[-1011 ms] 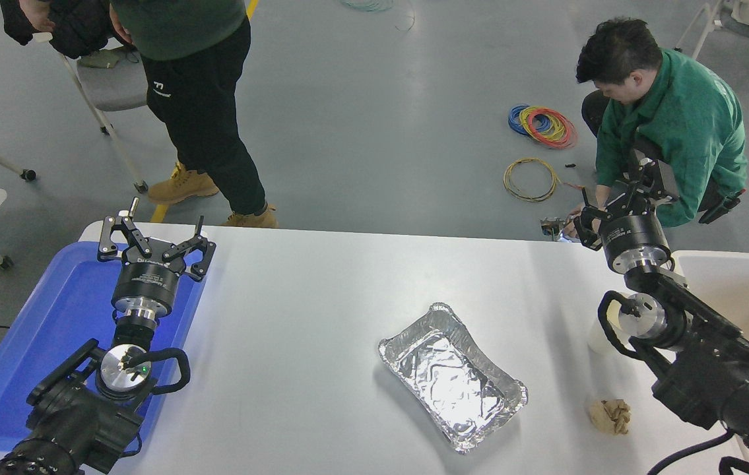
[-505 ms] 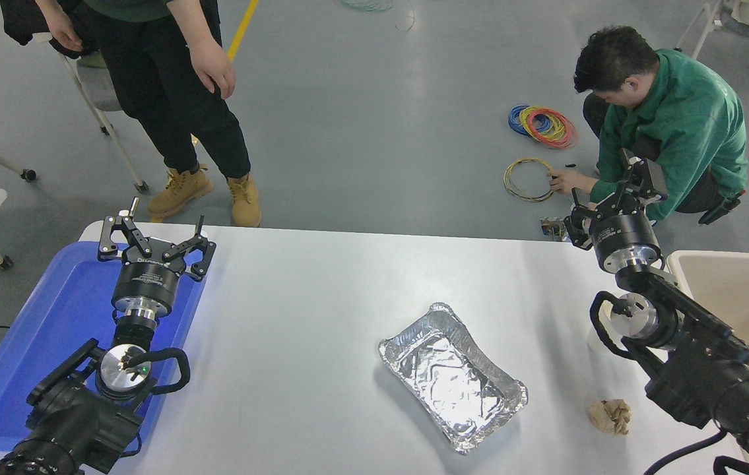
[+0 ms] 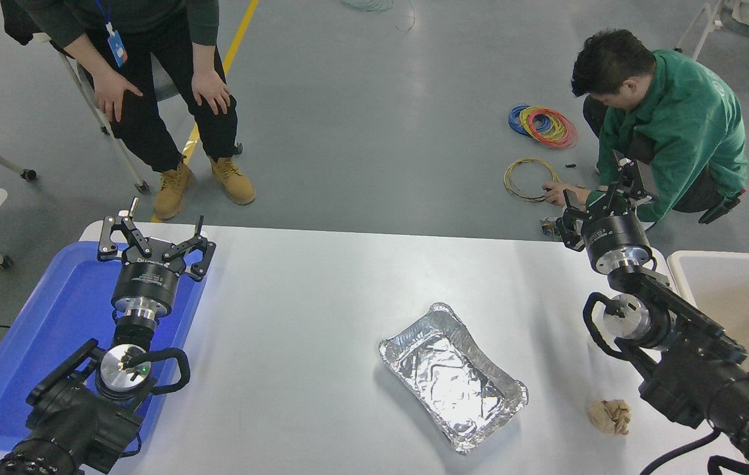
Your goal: Pick up paper cup place in dustbin
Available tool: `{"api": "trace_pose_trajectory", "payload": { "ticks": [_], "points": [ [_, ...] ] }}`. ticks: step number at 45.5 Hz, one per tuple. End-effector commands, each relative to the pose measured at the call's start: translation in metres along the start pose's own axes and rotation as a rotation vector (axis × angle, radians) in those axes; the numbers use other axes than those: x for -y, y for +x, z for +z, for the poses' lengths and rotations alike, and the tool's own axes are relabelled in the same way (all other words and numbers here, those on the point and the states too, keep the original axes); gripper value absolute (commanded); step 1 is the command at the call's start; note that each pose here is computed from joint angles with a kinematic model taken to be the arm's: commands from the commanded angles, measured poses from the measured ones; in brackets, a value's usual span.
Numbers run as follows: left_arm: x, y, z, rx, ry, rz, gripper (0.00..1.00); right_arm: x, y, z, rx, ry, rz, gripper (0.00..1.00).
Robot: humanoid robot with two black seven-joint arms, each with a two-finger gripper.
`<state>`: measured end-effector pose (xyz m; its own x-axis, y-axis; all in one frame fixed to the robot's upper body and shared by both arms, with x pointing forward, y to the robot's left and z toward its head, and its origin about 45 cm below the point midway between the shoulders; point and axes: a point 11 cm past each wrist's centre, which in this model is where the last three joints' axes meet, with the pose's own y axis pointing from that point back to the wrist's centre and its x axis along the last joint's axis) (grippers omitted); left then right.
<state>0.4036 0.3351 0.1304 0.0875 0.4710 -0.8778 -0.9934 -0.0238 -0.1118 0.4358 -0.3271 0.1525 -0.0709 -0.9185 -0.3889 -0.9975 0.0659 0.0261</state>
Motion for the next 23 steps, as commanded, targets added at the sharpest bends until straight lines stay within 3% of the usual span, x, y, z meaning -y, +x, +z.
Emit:
{"api": "trace_pose_trajectory", "payload": {
  "ticks": [1, 23],
  "points": [
    [0.000, 0.000, -0.001, -0.001, 0.001, 0.000, 1.00, 0.000, 0.005, -0.004, -0.009, 0.004, 0.004, 1.00],
    [0.000, 0.000, 0.000, 0.000, 0.000, 0.000, 1.00, 0.008, 0.021, -0.034, -0.150, 0.011, -0.026, 1.00]
  ]
}}
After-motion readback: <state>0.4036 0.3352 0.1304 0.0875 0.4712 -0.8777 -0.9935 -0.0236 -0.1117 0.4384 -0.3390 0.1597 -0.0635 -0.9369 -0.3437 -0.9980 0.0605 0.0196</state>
